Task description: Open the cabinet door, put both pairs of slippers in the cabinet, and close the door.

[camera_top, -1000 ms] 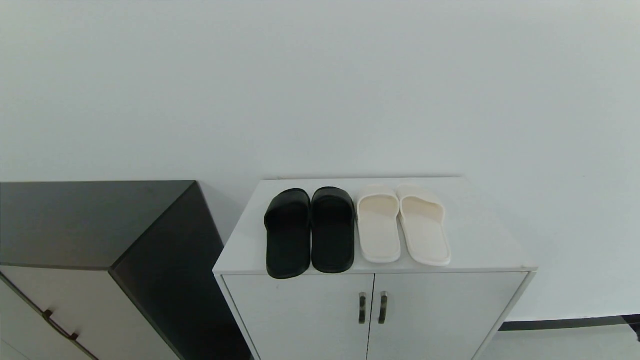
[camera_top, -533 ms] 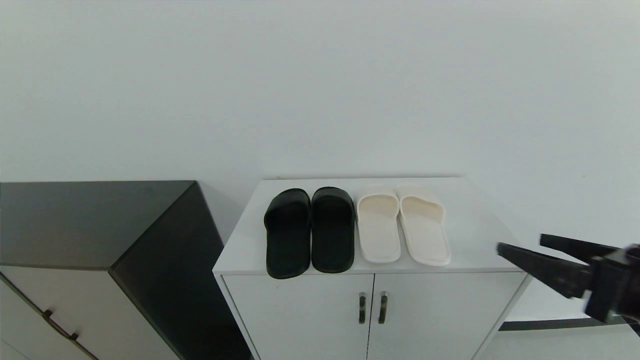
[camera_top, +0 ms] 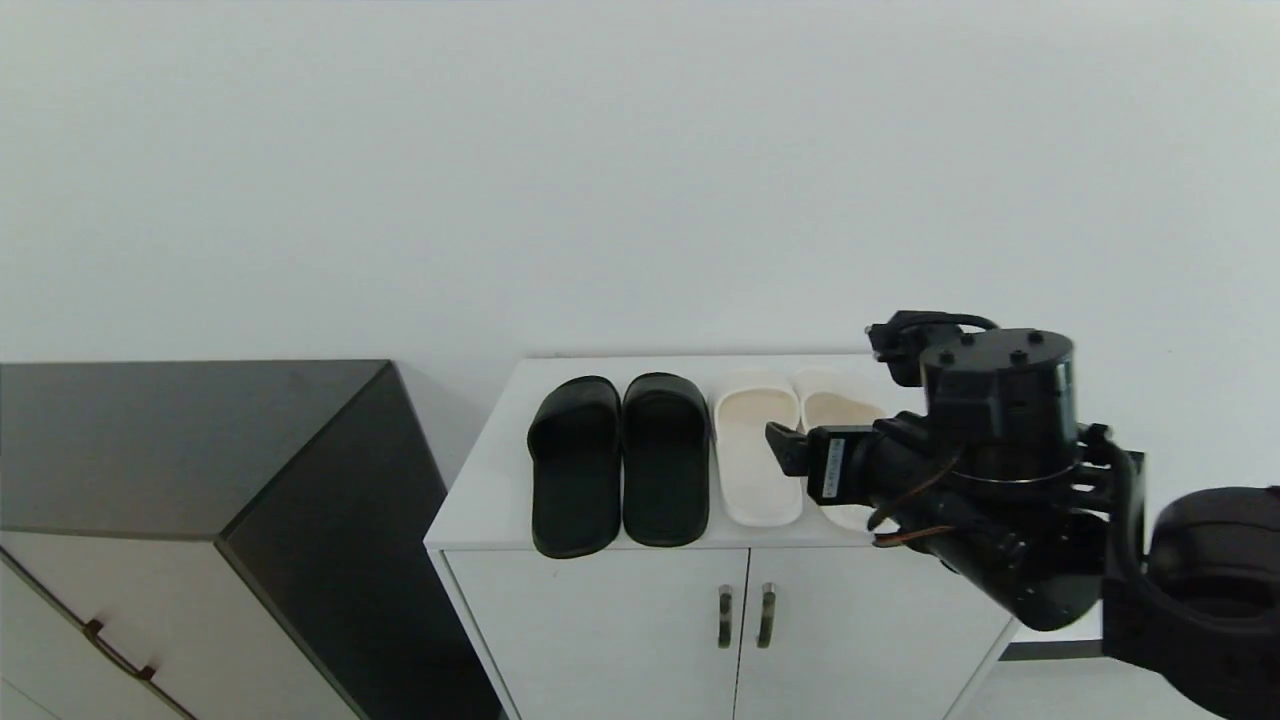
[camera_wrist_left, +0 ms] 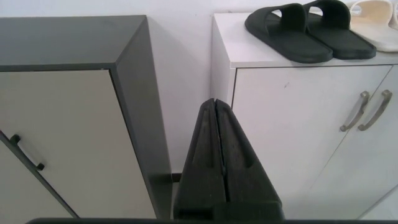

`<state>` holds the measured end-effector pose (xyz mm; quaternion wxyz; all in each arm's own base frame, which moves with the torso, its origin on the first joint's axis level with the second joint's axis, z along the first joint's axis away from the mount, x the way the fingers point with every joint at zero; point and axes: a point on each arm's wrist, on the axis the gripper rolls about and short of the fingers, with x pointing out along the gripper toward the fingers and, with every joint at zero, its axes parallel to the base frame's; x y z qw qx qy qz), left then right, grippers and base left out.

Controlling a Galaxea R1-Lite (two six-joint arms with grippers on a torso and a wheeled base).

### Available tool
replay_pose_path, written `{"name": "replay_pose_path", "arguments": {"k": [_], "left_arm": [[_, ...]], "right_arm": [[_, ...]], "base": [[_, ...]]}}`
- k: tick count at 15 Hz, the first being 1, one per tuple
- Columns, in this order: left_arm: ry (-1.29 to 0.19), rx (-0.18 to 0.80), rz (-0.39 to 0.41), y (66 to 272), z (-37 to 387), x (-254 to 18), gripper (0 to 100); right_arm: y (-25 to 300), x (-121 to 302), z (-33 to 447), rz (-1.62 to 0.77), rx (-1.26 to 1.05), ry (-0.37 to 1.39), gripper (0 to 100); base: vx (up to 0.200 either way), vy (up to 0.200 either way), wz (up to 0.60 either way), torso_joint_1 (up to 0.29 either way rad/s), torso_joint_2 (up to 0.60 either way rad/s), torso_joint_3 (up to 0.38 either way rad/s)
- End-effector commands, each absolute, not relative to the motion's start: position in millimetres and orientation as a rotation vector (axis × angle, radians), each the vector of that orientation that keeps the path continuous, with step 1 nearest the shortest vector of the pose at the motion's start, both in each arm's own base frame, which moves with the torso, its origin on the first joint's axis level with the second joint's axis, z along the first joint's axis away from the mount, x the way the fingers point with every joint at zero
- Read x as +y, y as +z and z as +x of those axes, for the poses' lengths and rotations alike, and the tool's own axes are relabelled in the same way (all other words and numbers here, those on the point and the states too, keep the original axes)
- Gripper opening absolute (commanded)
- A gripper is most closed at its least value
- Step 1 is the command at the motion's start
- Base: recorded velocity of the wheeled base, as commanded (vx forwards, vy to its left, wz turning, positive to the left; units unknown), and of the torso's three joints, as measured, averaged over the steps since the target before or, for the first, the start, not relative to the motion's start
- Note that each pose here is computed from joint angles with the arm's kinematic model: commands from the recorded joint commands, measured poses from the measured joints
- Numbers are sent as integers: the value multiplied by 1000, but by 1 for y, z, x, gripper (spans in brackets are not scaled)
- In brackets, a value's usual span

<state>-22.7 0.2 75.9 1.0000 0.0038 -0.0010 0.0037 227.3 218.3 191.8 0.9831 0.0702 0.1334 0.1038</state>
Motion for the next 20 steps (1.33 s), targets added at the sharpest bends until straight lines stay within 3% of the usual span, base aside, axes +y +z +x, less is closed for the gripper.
{"name": "replay_pose_path", "arguments": {"k": [1,9,18,19,20], "left_arm": [[8,-2,8,76,-23,0,0],[8,-2,8,76,-23,0,0],[8,-2,8,76,-23,0,0],[8,-2,8,76,-23,0,0],[8,-2,8,76,-23,0,0]], "right_arm": [[163,236,254,100,317,173,100],[148,238,319,105,285,84,100],[140,247,350,74,265,99,100],[140,246,353,75,263,93,0],[139,245,355,77,263,88,0]], "base": [[0,0,0,0,0,0],[0,0,0,0,0,0],[0,0,0,0,0,0],[0,0,0,0,0,0],[0,0,0,0,0,0]]}}
